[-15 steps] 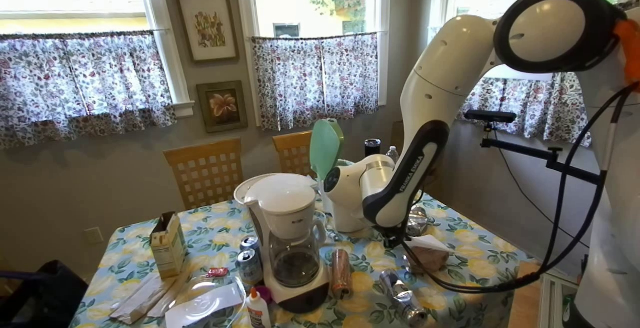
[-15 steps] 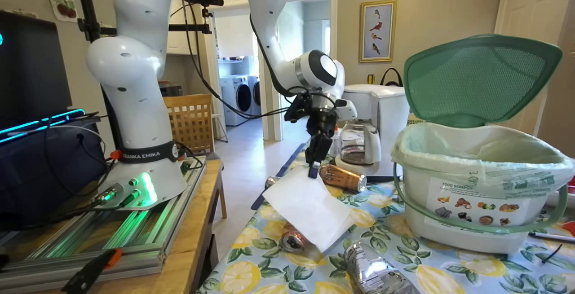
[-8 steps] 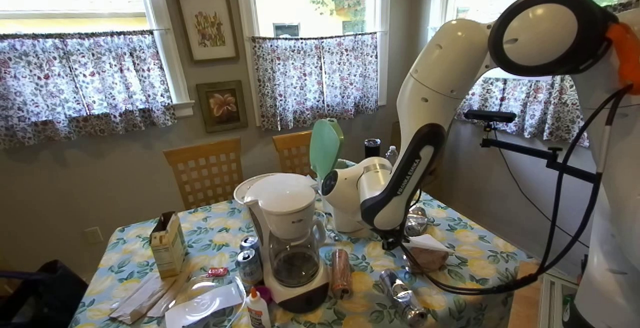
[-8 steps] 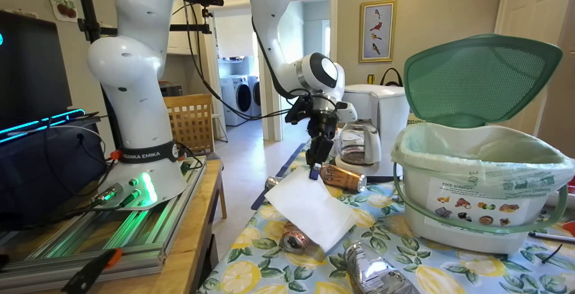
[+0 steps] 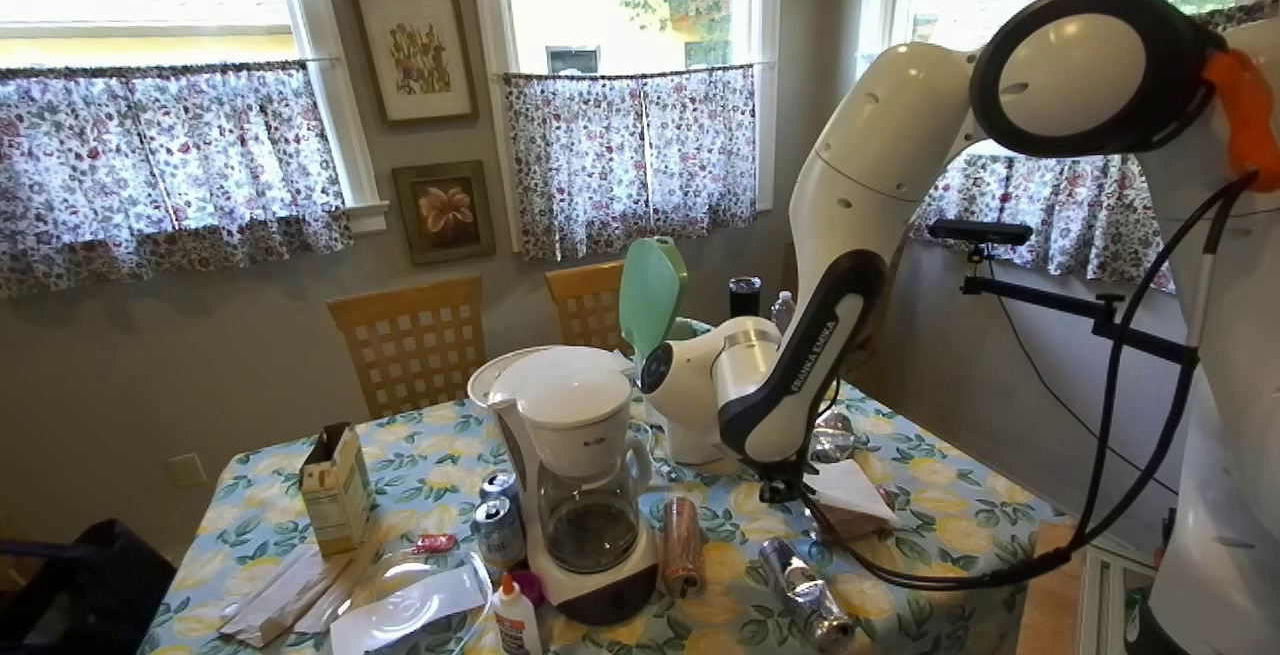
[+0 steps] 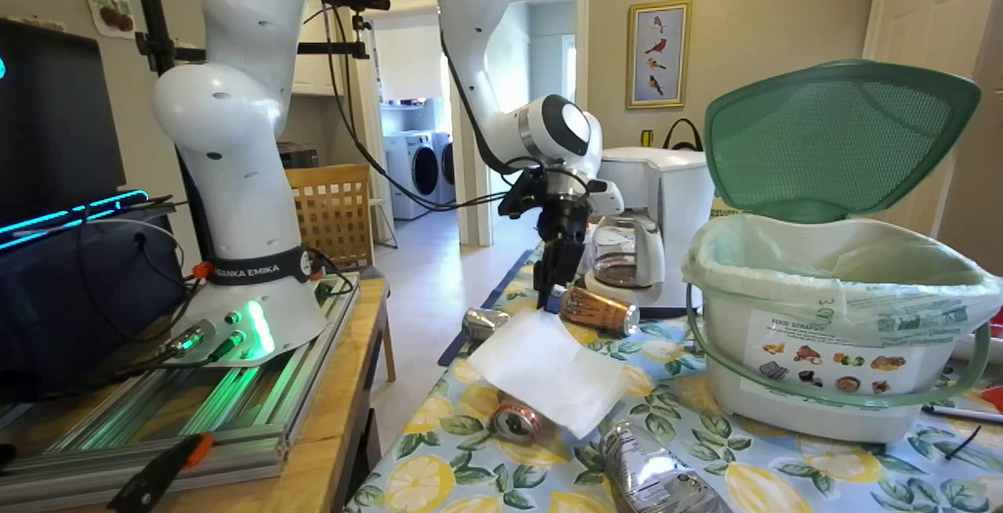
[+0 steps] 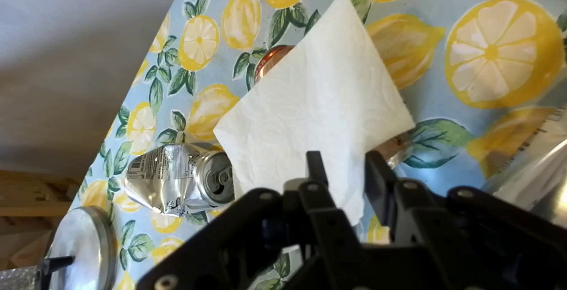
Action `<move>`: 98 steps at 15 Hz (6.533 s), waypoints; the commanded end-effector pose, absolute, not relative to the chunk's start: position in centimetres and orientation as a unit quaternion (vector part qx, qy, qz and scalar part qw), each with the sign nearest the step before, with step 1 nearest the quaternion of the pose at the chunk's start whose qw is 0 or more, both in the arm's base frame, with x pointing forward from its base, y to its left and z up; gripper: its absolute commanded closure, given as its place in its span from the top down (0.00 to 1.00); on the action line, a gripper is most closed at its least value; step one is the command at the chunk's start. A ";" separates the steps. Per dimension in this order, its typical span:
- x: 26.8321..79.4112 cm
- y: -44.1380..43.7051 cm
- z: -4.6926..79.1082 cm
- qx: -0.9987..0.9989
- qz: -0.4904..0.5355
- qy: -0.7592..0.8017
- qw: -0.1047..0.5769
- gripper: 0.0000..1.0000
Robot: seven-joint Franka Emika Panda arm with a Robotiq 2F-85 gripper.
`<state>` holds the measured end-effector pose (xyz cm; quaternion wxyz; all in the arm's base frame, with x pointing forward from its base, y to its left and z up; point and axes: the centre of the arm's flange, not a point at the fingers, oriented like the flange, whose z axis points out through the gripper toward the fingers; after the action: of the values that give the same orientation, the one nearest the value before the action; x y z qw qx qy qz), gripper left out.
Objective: Pick the paper towel and one can and put them in the bin, then close the bin
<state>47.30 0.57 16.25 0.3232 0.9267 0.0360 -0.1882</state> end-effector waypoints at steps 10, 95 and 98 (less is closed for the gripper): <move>48.1 1.0 17.0 0.931 -0.165 0.049 0.321 1.00; 41.9 -10.3 11.4 0.965 -0.091 0.204 0.137 0.68; 41.9 -10.3 11.3 0.964 -0.092 0.206 0.140 0.44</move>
<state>41.67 -10.33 12.08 0.1255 0.9666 0.2049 -0.0895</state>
